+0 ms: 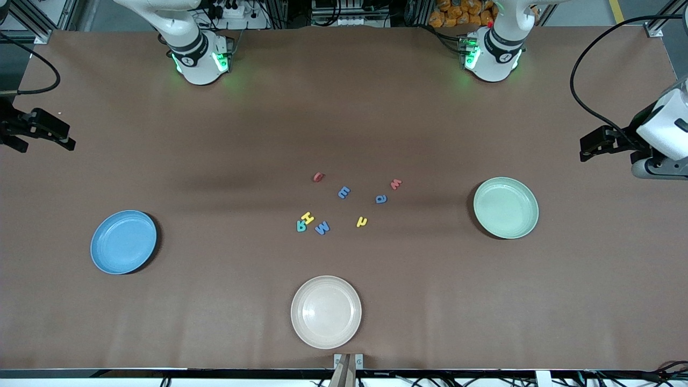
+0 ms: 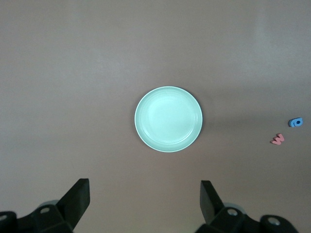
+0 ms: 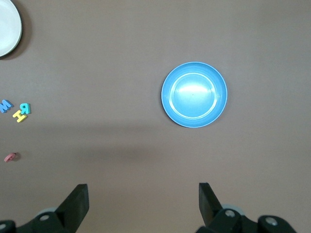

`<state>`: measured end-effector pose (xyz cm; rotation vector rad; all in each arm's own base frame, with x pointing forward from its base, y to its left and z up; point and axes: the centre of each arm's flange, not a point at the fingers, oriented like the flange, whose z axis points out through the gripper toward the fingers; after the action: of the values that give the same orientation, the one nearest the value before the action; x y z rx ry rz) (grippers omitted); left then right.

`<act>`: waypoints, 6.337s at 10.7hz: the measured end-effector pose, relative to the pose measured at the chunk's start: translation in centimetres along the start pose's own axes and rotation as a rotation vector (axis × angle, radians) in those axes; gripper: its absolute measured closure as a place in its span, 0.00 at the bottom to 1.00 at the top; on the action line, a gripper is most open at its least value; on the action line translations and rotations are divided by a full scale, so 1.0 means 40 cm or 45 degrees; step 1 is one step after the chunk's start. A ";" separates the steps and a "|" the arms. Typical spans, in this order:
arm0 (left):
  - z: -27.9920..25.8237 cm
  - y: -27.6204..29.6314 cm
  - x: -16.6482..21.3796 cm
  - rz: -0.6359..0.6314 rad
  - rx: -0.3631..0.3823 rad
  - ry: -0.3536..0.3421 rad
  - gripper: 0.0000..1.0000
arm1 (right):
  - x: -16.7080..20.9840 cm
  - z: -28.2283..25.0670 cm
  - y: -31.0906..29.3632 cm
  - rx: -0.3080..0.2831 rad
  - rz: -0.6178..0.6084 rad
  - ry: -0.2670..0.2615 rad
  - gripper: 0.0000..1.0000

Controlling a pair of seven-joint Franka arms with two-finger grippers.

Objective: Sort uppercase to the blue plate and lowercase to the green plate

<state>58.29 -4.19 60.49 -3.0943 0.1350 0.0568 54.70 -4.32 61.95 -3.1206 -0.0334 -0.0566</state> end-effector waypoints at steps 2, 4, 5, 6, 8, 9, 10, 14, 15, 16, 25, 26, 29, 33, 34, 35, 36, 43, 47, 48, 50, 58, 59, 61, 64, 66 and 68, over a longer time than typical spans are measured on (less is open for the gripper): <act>-0.001 0.000 0.000 0.000 0.000 0.001 0.00 | 0.005 0.010 0.001 0.001 0.000 -0.009 0.00; -0.001 -0.001 -0.001 -0.001 0.000 0.001 0.00 | 0.007 0.014 0.001 0.001 0.000 -0.012 0.00; -0.001 -0.003 -0.001 -0.003 0.000 0.001 0.00 | 0.008 0.014 0.001 0.001 0.000 -0.012 0.00; -0.001 -0.006 -0.001 -0.005 0.000 0.001 0.00 | 0.008 0.015 0.001 0.001 0.000 -0.013 0.00; -0.001 -0.009 -0.001 -0.008 0.000 0.001 0.00 | 0.010 0.018 0.001 0.002 0.000 -0.016 0.00; -0.001 -0.009 -0.001 -0.008 0.000 0.000 0.00 | 0.010 0.018 0.002 0.002 0.000 -0.016 0.00; -0.001 -0.009 -0.001 -0.008 0.000 -0.002 0.00 | 0.010 0.017 0.002 0.002 0.000 -0.015 0.00; 0.001 -0.009 -0.004 -0.008 0.000 -0.014 0.00 | 0.013 0.024 0.002 0.002 0.001 -0.021 0.00; 0.002 -0.009 -0.008 -0.008 0.000 -0.027 0.00 | 0.014 0.026 0.002 0.002 0.001 -0.023 0.00; 0.002 -0.006 -0.010 -0.006 0.000 -0.032 0.00 | 0.014 0.027 0.002 0.002 0.001 -0.024 0.00; 0.190 0.237 -0.049 -0.003 -0.093 -0.029 0.00 | 0.037 0.084 0.013 0.006 0.008 -0.076 0.00; 0.241 0.304 -0.072 -0.027 -0.096 -0.002 0.00 | 0.050 0.113 0.010 0.009 0.004 -0.100 0.00; 0.443 0.506 -0.167 -0.068 -0.106 0.048 0.00 | 0.089 0.240 0.016 0.019 0.005 -0.198 0.00; 0.606 0.603 -0.247 0.065 -0.115 0.041 0.00 | 0.124 0.365 0.016 0.016 0.040 -0.172 0.00; 0.645 0.637 -0.258 0.115 -0.137 0.049 0.00 | 0.134 0.389 -0.007 0.014 0.053 -0.170 0.00; 0.688 0.678 -0.274 0.183 -0.155 0.056 0.00 | 0.147 0.410 -0.052 0.009 0.071 -0.164 0.00; 0.721 0.704 -0.283 0.261 -0.150 0.062 0.00 | 0.159 0.430 -0.104 0.005 0.084 -0.152 0.00; 0.889 0.771 -0.273 0.674 -0.108 0.187 0.00 | 0.183 0.498 -0.098 0.000 0.134 -0.150 0.00; 0.948 0.797 -0.274 0.731 -0.166 0.205 0.00 | 0.183 0.498 -0.100 0.000 0.132 -0.151 0.00; 0.956 0.804 -0.273 0.736 -0.175 0.202 0.00 | 0.183 0.498 -0.100 0.000 0.132 -0.151 0.00; 0.969 0.821 -0.273 0.774 -0.176 0.204 0.00 | 0.183 0.498 -0.100 0.001 0.132 -0.152 0.00; 1.036 0.848 -0.264 0.867 -0.175 0.217 0.06 | 0.183 0.497 -0.111 0.001 0.124 -0.150 0.00; 1.045 0.852 -0.269 0.870 -0.161 0.223 0.09 | 0.184 0.497 -0.111 0.002 0.124 -0.149 0.00; 1.060 0.858 -0.273 0.868 -0.143 0.236 0.14 | 0.184 0.496 -0.114 0.020 0.133 -0.149 0.00; 1.062 0.859 -0.265 0.874 -0.141 0.243 0.23 | 0.185 0.495 -0.118 0.049 0.145 -0.148 0.00; 1.063 0.857 -0.263 0.876 -0.138 0.246 0.28 | 0.188 0.490 -0.118 0.052 0.146 -0.137 0.00; 1.062 0.856 -0.261 0.876 -0.137 0.248 0.33 | 0.196 0.485 -0.118 0.054 0.147 -0.103 0.00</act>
<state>43.43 -35.44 17.04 -2.9782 1.2210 -0.2208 63.11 0.96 42.96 -3.0734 0.1428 0.0716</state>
